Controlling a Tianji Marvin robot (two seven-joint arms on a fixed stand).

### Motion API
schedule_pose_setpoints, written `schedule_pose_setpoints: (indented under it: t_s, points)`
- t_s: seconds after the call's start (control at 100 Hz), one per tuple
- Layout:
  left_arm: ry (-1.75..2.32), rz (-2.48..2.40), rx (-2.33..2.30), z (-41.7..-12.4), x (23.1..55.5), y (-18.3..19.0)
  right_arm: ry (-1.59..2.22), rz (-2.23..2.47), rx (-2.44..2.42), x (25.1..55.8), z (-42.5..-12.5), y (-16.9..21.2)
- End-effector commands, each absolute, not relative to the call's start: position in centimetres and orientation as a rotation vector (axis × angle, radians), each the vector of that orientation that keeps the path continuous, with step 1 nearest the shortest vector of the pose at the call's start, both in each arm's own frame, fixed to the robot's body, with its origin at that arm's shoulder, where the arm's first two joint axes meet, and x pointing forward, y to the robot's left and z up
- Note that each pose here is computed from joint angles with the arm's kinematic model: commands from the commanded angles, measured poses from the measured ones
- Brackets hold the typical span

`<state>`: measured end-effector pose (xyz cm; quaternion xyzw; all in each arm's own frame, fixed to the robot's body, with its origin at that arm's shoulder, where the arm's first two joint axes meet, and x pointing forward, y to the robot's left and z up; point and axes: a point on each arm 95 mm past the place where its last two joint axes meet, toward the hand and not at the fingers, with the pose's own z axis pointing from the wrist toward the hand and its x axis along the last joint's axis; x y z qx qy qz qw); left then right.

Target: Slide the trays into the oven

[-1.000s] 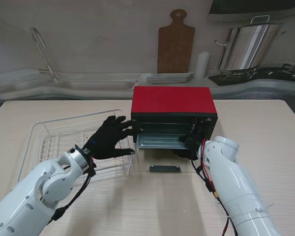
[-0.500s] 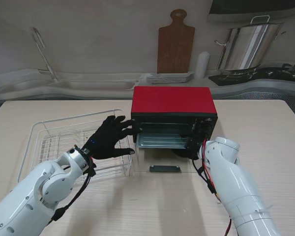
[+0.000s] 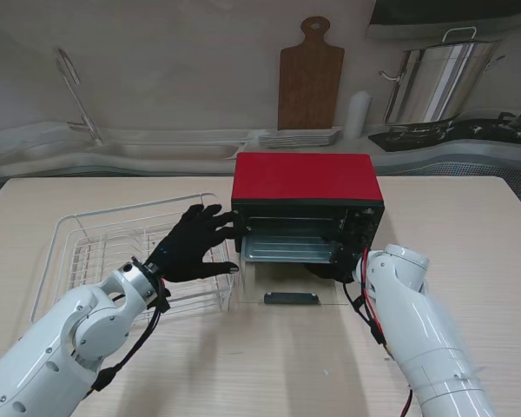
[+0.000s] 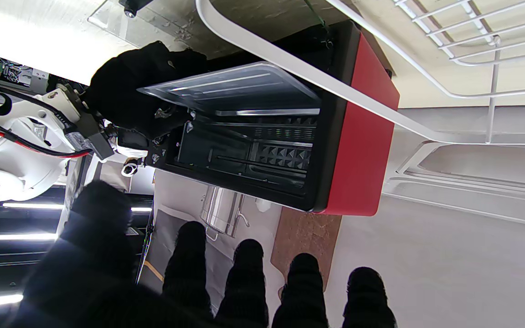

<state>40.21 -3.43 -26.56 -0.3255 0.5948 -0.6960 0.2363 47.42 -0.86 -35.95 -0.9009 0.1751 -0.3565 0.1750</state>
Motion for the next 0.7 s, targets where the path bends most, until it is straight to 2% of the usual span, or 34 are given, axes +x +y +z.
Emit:
schedule_pose_setpoints:
  t_s: [0.0, 0.69]
  points:
    - [1.640, -1.913, -0.896, -26.61, 40.02, -3.79, 0.513, -0.947, -2.588, 46.17, -38.24, -1.02]
    - [1.637, -1.916, -0.900, -26.69, 40.04, -3.79, 0.536, -0.955, -2.566, 46.20, -38.59, -1.94]
